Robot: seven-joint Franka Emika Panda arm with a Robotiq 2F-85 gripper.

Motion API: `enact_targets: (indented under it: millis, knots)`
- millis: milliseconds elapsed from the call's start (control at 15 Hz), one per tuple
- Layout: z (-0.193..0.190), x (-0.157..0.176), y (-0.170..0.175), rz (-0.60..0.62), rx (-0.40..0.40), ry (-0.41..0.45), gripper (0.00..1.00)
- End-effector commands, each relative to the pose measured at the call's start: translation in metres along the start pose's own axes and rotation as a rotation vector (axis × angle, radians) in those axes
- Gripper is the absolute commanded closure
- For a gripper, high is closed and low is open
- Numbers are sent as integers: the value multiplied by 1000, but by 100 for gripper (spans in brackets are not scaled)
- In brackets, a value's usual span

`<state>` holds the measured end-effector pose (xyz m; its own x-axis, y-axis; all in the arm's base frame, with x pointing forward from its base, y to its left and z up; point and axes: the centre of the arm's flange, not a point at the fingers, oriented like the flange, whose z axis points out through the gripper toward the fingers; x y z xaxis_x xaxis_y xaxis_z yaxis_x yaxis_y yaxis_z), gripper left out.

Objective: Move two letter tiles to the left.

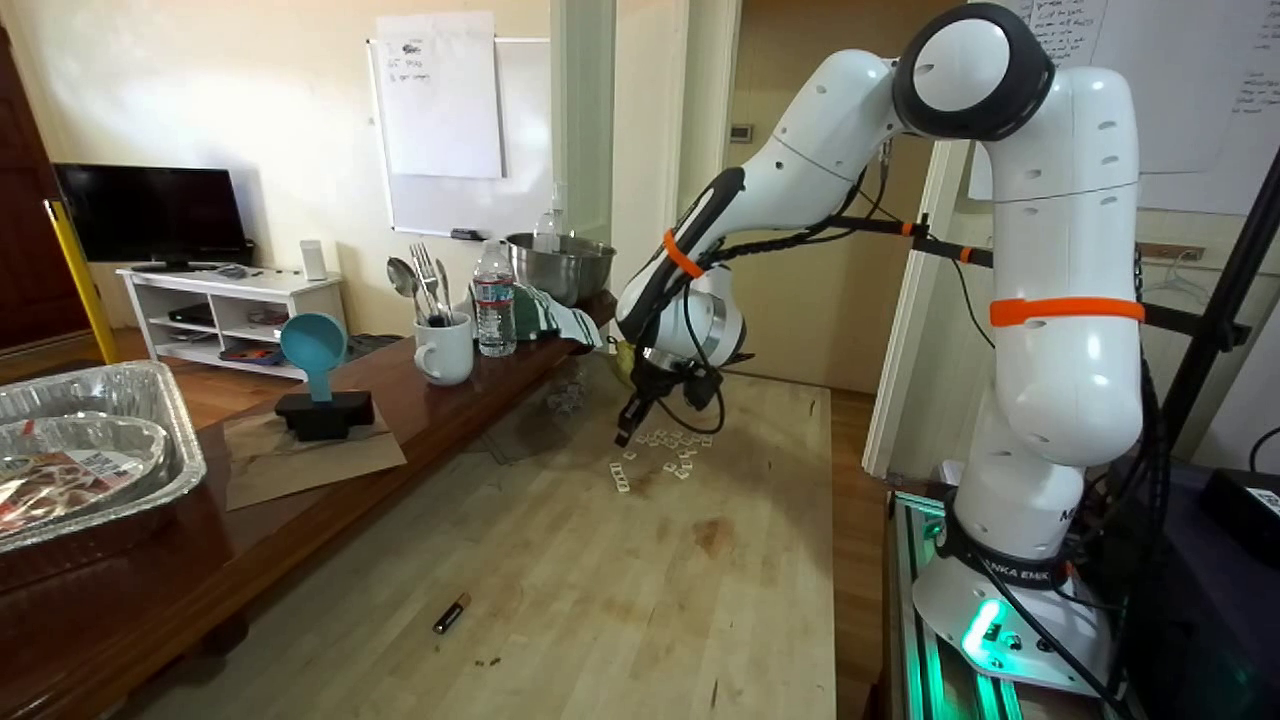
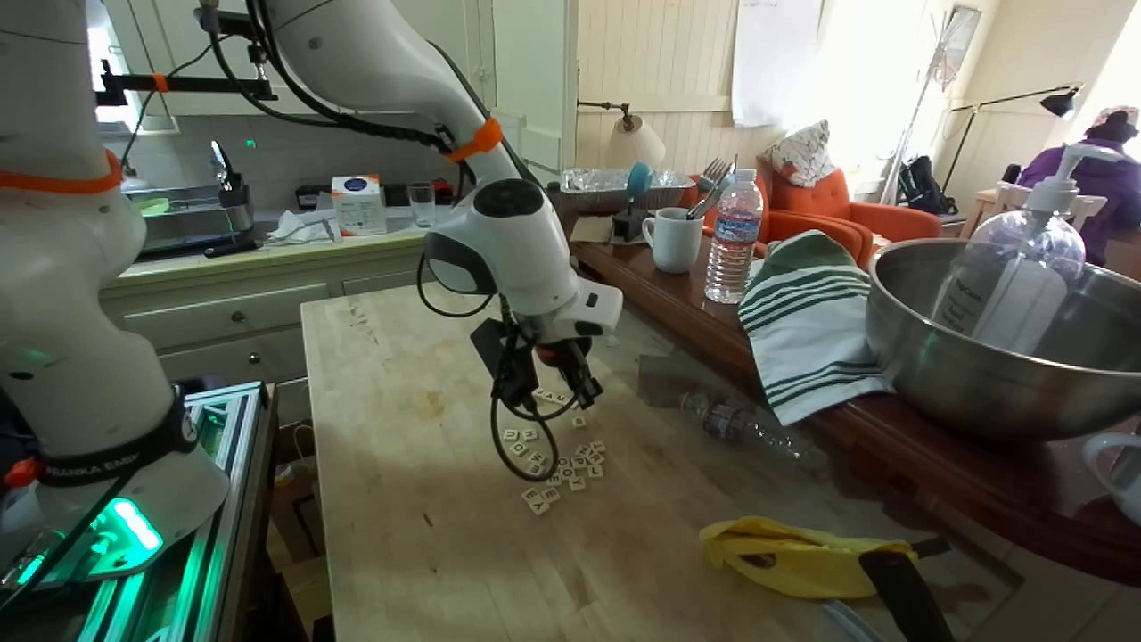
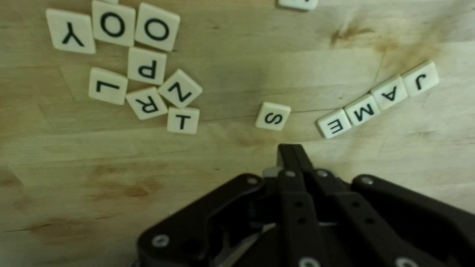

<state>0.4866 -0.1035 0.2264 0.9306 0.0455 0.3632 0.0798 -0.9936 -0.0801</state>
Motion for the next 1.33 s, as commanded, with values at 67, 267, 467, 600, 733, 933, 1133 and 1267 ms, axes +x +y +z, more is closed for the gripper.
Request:
enact_targets:
  millis: [67,267,467,600,733,933,1133,1267]
  knots:
    - [6,-5,5,-58,-9,-8,100]
    - [10,-6,7,-78,-19,-12,100]
    - [14,-8,8,-93,-25,-11,100]
    - [16,-9,10,-100,-38,-7,100]
    - [17,-10,11,-109,-51,-8,100]
    - [19,-13,11,-117,-50,-16,100]
    - [21,-15,10,-120,-44,-24,100]
    - [21,-16,9,-115,-43,-29,100]
